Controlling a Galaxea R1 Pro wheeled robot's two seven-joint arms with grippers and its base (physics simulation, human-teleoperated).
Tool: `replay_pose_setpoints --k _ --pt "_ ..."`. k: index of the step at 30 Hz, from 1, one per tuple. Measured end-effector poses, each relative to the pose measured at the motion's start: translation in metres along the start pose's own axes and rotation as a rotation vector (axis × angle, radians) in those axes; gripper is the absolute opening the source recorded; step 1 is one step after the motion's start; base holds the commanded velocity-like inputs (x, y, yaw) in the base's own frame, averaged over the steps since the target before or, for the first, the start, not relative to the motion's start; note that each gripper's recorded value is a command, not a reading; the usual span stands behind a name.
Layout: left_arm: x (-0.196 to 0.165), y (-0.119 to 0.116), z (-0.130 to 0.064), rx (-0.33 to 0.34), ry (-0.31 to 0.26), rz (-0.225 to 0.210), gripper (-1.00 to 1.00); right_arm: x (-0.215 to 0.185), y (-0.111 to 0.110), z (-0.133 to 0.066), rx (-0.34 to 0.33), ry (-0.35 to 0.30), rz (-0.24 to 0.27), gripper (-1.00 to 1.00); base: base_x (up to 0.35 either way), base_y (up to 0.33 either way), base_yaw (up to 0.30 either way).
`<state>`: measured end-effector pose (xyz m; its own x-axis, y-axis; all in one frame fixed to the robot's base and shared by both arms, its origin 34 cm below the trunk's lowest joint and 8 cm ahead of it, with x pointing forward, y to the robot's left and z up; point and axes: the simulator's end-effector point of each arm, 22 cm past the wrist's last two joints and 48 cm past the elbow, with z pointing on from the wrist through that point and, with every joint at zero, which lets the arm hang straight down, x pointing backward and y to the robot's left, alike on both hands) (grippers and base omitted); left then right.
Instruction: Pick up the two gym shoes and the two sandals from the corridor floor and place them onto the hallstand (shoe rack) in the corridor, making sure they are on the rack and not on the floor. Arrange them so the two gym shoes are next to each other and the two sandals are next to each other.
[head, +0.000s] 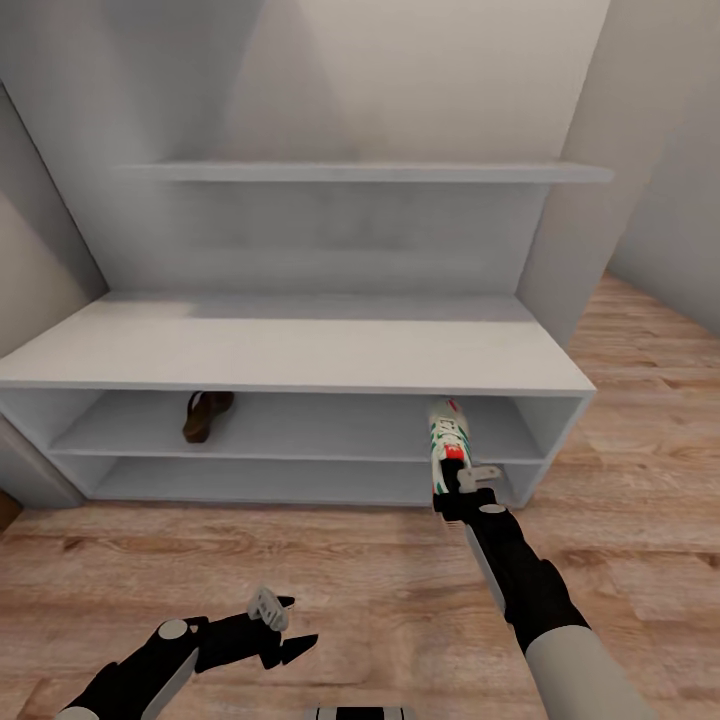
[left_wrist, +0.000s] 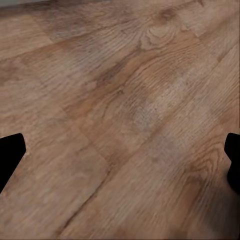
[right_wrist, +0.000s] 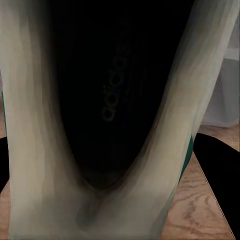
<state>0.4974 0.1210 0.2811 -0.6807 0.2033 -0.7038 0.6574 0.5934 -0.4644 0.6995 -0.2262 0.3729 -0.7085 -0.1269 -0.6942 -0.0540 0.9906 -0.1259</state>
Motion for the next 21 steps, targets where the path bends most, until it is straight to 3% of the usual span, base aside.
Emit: replay_pose_setpoints --k 5,15,21 --pt "0.0003 0.0002 -0.0001 0.000 0.001 0.000 1.00 0.0003 -0.0002 0.0003 0.001 0.001 0.000 -1.00 0.209 0.002 0.000" --pt "0.0004 0.0002 0.0000 0.000 0.001 0.000 1.00 0.0010 0.0005 0.0005 -0.002 0.002 -0.001 -1.00 0.024 0.000 0.000" --pt "0.0001 0.0001 -0.0001 0.000 0.000 0.000 1.00 0.0006 0.0006 0.0002 -0.003 0.001 0.000 -1.00 0.253 0.055 0.000"
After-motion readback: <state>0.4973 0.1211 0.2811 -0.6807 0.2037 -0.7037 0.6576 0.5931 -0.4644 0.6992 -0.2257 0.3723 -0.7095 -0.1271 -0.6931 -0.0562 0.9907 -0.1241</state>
